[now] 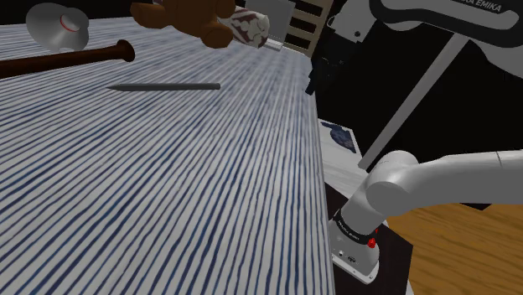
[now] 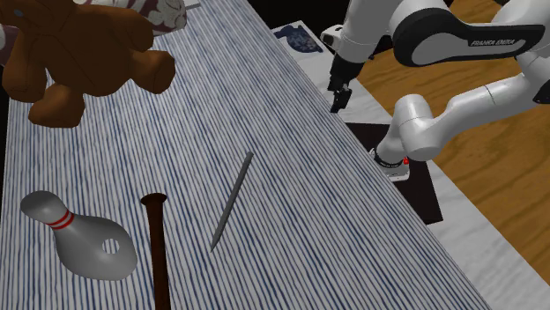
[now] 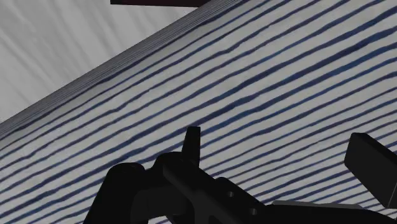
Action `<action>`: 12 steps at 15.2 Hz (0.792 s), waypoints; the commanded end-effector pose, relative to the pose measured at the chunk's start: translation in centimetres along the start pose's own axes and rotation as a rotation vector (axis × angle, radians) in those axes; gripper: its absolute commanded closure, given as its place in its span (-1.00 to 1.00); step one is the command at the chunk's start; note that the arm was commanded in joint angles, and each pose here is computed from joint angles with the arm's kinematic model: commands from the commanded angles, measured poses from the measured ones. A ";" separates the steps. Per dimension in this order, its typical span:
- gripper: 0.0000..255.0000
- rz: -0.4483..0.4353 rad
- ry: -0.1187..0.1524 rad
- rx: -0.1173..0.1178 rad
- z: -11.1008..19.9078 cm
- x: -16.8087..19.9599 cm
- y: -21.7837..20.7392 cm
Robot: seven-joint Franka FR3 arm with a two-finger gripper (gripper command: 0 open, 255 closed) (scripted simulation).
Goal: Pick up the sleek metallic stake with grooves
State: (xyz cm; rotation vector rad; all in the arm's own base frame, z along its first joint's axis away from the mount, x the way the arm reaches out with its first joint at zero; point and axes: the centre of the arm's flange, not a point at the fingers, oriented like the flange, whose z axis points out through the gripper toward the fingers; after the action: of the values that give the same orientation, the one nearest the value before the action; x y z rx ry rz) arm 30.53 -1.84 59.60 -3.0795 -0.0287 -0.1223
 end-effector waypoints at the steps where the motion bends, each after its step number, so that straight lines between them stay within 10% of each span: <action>1: -1.00 0.000 0.000 0.000 0.0 0.0 0.0; 12: -1.00 -0.427 -0.018 -0.024 1.9 13.5 -5.5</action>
State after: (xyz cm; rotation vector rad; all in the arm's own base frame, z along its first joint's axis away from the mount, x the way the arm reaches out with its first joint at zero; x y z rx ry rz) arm 43.11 2.98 59.23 -3.0557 -0.6242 -0.1145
